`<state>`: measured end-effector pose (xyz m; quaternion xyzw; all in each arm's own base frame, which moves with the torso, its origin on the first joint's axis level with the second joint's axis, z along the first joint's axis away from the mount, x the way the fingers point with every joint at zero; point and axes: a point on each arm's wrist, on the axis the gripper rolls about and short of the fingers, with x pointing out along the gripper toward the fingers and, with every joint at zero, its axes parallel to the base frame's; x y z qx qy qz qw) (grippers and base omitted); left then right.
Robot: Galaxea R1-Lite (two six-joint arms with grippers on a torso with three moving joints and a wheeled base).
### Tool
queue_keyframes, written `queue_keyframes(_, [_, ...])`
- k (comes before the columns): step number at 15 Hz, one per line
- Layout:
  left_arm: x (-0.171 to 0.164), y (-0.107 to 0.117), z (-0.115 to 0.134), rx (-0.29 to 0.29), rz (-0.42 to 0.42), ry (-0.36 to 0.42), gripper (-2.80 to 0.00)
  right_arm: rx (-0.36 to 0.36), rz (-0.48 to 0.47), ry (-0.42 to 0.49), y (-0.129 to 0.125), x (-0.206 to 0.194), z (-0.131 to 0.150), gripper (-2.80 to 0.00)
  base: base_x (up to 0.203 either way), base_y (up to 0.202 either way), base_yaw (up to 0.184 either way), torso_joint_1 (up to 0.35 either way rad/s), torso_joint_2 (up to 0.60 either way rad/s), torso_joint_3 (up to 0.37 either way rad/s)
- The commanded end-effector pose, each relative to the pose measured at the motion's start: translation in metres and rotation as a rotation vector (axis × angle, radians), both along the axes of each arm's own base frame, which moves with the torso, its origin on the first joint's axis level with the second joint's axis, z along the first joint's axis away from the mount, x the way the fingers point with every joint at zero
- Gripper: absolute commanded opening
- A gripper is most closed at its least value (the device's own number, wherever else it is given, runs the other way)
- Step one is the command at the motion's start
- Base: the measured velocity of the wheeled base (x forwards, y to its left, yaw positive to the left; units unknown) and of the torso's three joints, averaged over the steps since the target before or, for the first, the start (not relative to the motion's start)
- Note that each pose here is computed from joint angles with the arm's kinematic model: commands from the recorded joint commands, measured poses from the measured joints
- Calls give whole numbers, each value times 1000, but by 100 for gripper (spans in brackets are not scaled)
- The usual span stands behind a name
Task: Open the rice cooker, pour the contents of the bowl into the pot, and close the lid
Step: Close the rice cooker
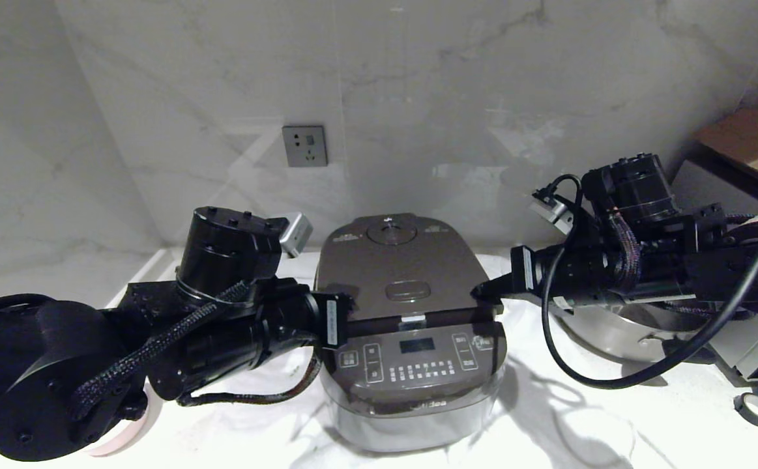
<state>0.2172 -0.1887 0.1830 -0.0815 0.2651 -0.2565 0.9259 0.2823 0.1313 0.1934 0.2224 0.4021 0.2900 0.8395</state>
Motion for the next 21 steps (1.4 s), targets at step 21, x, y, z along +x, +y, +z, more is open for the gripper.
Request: queue_keyframes(21, [2,-1,-18,40,7,48,-280,-16,-2,56,0,6,-23,-280,0,0,0,0,0,0])
